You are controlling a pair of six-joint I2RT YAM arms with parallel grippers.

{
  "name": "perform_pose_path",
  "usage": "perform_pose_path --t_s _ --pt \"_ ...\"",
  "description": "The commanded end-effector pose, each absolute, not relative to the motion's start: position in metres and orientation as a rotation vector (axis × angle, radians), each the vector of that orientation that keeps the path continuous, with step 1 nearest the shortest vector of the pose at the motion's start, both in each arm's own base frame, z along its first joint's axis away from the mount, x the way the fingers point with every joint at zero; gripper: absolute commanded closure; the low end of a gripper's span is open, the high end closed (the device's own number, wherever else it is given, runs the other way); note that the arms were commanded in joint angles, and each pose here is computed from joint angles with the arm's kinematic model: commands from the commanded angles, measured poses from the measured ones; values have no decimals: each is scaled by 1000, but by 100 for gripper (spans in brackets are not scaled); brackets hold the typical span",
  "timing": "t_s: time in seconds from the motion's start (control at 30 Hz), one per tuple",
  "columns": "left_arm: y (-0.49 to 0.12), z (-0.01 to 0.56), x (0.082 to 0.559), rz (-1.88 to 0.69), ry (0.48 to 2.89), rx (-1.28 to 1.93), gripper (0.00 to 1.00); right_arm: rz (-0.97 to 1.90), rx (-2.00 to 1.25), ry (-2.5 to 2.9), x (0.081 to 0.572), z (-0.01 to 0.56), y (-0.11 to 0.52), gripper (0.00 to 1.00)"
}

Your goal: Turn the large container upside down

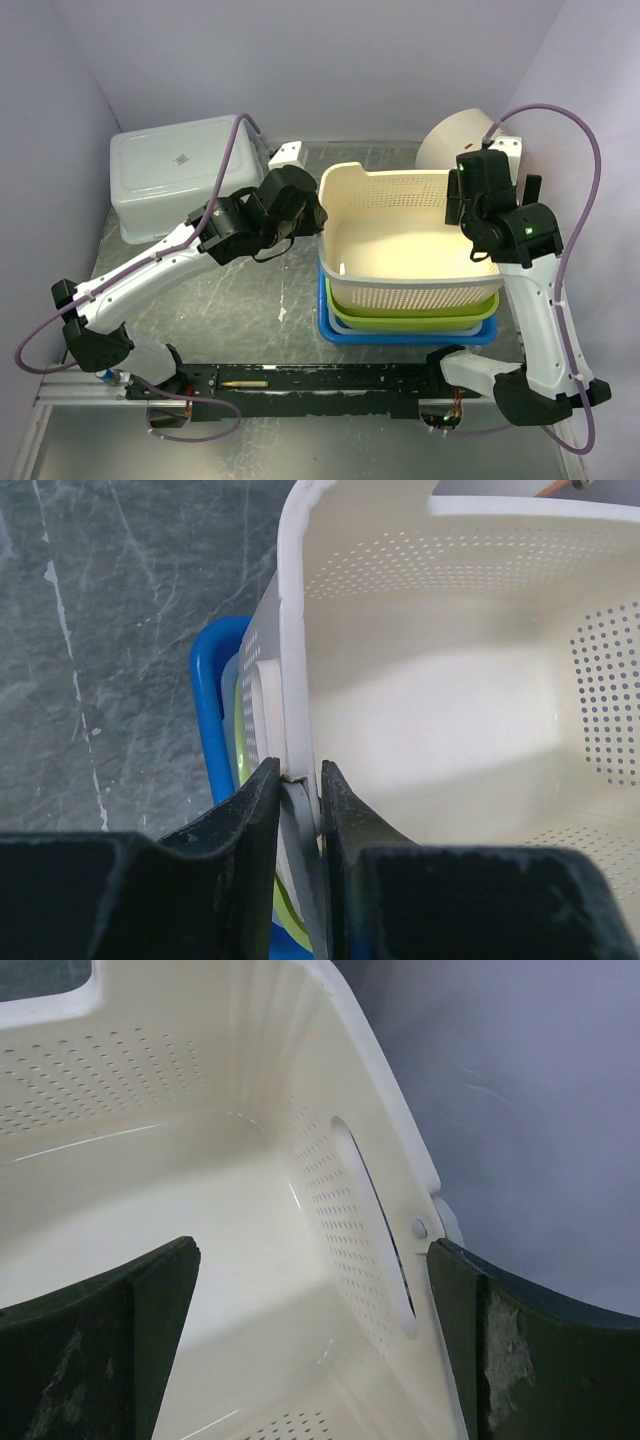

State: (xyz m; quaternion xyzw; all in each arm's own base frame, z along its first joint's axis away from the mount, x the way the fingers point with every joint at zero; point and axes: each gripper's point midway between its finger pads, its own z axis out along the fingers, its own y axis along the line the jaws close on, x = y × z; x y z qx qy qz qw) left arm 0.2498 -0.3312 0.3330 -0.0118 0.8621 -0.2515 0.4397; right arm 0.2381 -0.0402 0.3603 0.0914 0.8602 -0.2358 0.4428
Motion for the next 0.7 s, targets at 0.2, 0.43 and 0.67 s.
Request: perform_pose_path --t_s 0.2,0.43,0.67 --pt "-315 328 257 -629 2141 -5 93 -359 140 2098 271 395 -10 2" --pt "-320 320 257 -638 2156 7 93 -598 262 2024 269 413 -47 0" --pt "-322 312 257 -619 2184 23 93 -729 286 2131 274 370 -75 0"
